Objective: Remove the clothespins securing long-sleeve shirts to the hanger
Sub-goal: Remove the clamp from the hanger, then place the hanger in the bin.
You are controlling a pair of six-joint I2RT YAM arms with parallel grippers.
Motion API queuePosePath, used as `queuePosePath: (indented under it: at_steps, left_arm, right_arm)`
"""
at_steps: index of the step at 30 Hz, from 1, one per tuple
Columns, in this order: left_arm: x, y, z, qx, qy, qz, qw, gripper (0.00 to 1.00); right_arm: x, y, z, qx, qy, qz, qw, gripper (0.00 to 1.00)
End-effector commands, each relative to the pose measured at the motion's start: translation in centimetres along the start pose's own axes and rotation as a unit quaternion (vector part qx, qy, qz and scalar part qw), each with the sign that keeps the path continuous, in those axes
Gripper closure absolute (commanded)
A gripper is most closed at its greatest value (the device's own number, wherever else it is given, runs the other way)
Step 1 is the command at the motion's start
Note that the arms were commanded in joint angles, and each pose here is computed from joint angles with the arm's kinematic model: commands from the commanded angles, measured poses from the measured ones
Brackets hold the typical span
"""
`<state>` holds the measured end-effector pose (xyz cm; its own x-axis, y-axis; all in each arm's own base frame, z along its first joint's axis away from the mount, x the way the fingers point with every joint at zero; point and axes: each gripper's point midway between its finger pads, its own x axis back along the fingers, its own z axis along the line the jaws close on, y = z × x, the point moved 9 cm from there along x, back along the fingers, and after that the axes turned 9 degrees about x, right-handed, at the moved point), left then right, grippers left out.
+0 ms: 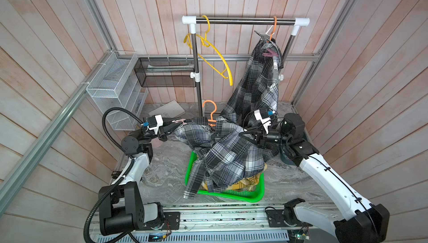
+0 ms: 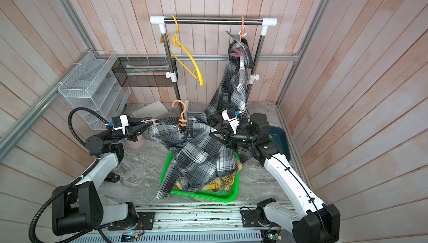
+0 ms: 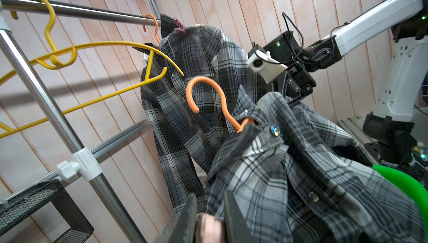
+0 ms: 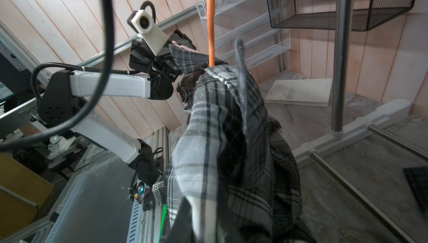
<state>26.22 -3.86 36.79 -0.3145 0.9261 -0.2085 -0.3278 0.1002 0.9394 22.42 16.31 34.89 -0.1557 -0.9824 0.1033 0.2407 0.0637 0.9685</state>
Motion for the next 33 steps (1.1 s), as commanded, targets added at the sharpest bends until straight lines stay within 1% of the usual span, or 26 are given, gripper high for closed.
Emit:
queuePosePath:
  at_steps: [1, 3, 5, 7, 8, 9, 10, 12, 15, 17, 20, 23, 25, 26, 28, 29, 30, 31, 32, 33]
  left_arm:
    - [-0.2, 2.8, -0.3, -0.026, 0.018, -0.037, 0.999, 1.00]
    - [-0.4, 3.6, -0.1, -0.009, 0.032, -0.048, 0.998, 1.00]
    - [-0.9, 4.4, 0.4, 0.010, 0.050, -0.046, 0.998, 1.00]
    - [-1.9, 4.8, 1.6, 0.056, 0.114, -0.037, 0.991, 1.00]
    - [-2.7, 5.1, 1.8, 0.059, 0.144, -0.024, 0.988, 1.00]
    - [-3.5, 4.9, 1.6, 0.064, 0.157, -0.004, 0.986, 1.00]
    - [-4.0, 4.8, 1.4, 0.064, 0.159, 0.003, 0.985, 1.00]
    - [-4.4, 5.0, 0.5, 0.072, 0.139, -0.004, 0.988, 1.00]
    - [-4.9, 5.0, -0.4, 0.092, 0.129, -0.011, 0.987, 1.00]
    - [-5.6, 4.8, -1.1, 0.097, 0.136, -0.006, 0.986, 1.00]
    - [-7.0, 4.3, -2.4, 0.100, 0.138, 0.011, 0.985, 1.00]
    - [-7.7, 3.6, -3.0, 0.123, 0.157, 0.028, 0.979, 1.00]
    - [-8.0, 3.3, -2.9, 0.149, 0.185, 0.035, 0.971, 1.00]
    - [-8.1, 3.2, -2.8, 0.164, 0.194, 0.039, 0.966, 1.00]
    - [-8.4, 3.2, -2.8, 0.203, 0.191, 0.046, 0.959, 1.00]
    - [-8.7, 3.0, -2.7, 0.225, 0.194, 0.053, 0.953, 1.00]
    - [-8.9, 2.9, -2.3, 0.250, 0.206, 0.062, 0.944, 1.00]
    - [-9.0, 2.7, -2.0, 0.272, 0.221, 0.074, 0.934, 1.00]
    - [-9.2, 2.2, -1.5, 0.296, 0.237, 0.090, 0.921, 1.00]
    - [-9.4, 2.0, -1.3, 0.311, 0.245, 0.102, 0.913, 1.00]
  right_arm:
    - [-0.3, -1.2, 0.0, -0.011, -0.016, 0.012, 1.000, 1.00]
    - [-0.4, -2.0, 0.2, -0.024, -0.014, 0.017, 0.999, 1.00]
    - [-0.8, -2.9, 0.5, -0.039, -0.017, 0.022, 0.999, 1.00]
    - [-1.5, -4.1, 0.7, -0.055, -0.028, 0.034, 0.998, 1.00]
    - [-1.9, -4.7, 0.8, -0.063, -0.035, 0.042, 0.996, 1.00]
    - [-2.4, -5.3, 1.0, -0.070, -0.043, 0.049, 0.995, 1.00]
    - [-2.7, -5.8, 1.1, -0.076, -0.054, 0.056, 0.994, 1.00]
    - [-3.4, -6.9, 1.1, -0.087, -0.084, 0.073, 0.990, 1.00]
    - [-3.9, -8.5, 0.8, -0.114, -0.127, 0.093, 0.981, 1.00]
    - [-4.0, -9.8, 0.5, -0.135, -0.146, 0.104, 0.974, 1.00]
    - [-4.5, -12.0, 0.6, -0.149, -0.161, 0.140, 0.966, 1.00]
    - [-5.0, -13.4, 1.0, -0.151, -0.169, 0.164, 0.960, 1.00]
    - [-5.1, -13.9, 1.1, -0.155, -0.177, 0.170, 0.957, 1.00]
    - [-5.1, -14.1, 0.9, -0.157, -0.193, 0.174, 0.953, 1.00]
    - [-4.8, -13.9, 0.6, -0.154, -0.220, 0.173, 0.947, 1.00]
    - [-4.6, -13.4, 0.4, -0.148, -0.236, 0.167, 0.946, 0.90]
    - [-4.4, -12.8, 0.4, -0.140, -0.251, 0.160, 0.944, 0.76]
    - [-4.1, -12.1, 0.4, -0.130, -0.264, 0.151, 0.944, 0.67]
    - [-3.7, -11.2, 0.6, -0.117, -0.278, 0.142, 0.943, 0.61]
    - [-3.2, -10.2, 0.8, -0.103, -0.289, 0.132, 0.943, 0.56]
